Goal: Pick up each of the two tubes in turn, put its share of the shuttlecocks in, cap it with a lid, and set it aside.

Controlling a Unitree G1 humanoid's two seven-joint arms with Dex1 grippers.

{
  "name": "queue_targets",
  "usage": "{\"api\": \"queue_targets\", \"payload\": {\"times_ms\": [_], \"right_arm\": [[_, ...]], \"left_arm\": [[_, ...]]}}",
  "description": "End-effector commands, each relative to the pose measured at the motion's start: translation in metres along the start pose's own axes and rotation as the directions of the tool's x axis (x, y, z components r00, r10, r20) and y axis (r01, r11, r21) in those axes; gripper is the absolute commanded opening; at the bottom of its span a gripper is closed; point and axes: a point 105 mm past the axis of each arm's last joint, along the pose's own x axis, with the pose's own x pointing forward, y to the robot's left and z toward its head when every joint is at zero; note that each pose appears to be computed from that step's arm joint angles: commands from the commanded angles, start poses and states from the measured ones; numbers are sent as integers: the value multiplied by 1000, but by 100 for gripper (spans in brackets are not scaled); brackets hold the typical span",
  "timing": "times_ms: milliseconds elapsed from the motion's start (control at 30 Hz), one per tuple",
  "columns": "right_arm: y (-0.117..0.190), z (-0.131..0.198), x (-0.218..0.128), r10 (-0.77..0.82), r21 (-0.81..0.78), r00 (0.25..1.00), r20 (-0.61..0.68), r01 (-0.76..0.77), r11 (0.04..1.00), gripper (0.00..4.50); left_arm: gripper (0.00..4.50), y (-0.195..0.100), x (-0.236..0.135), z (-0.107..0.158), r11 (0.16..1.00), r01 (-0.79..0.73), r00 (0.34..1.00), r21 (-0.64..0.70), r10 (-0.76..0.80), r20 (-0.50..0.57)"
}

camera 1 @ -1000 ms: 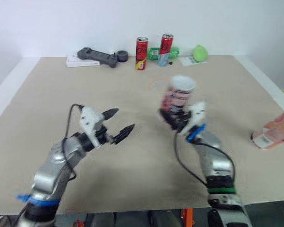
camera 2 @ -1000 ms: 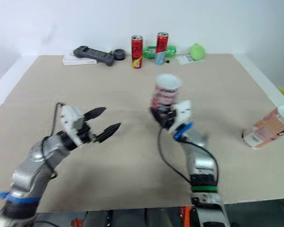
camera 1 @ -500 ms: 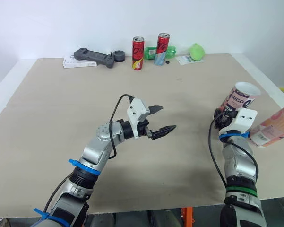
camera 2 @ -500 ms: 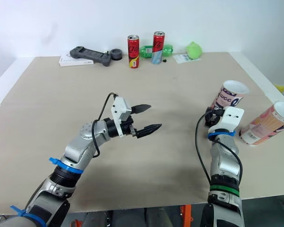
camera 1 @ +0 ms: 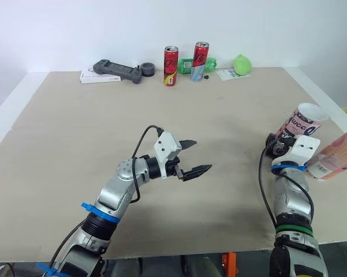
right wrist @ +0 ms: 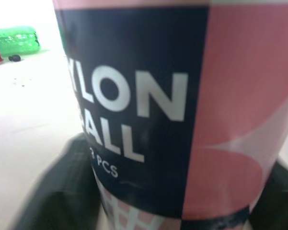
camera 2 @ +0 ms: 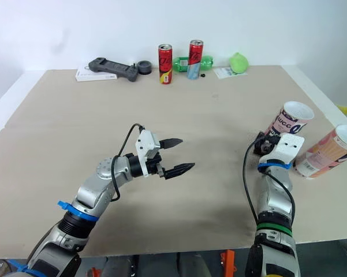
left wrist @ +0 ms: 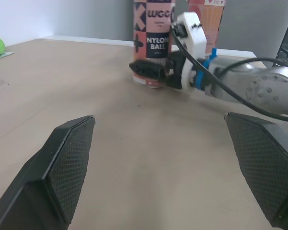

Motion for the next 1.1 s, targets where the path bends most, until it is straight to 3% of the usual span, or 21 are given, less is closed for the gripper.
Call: {"api": "queue_targets", "payload": {"times_ms": [33, 267, 400, 533, 633, 767, 1100], "right_arm": [[2, 13, -5, 29, 3, 999, 41, -29, 1000, 446], [12, 28, -40, 163, -46, 986, 45, -160, 986, 446], [11, 33, -72, 344, -36, 937, -56, -346, 937, 446], [30, 38, -100, 620, -43, 761, -192, -638, 769, 446], [50, 42, -109, 740, -45, 626, -246, -770, 637, 446], [65, 46, -105, 787, -50, 569, -238, -816, 575, 446], [82, 38, -103, 811, -23, 541, -225, -835, 550, 446]], "left_arm": [[450, 8, -4, 16, 998, -35, 999, 45, 33, 40], [450, 29, -35, 6, 985, -166, 986, 38, 166, 18], [450, 43, -82, -5, 940, -339, 940, 38, 340, -19], [450, 45, -139, -16, 865, -497, 859, 69, 502, -100], [450, 39, -166, -21, 836, -541, 823, 89, 549, -147], [450, 29, -182, -28, 826, -552, 802, 113, 563, -199], [450, 29, -185, -24, 812, -570, 787, 129, 584, -200]]}}
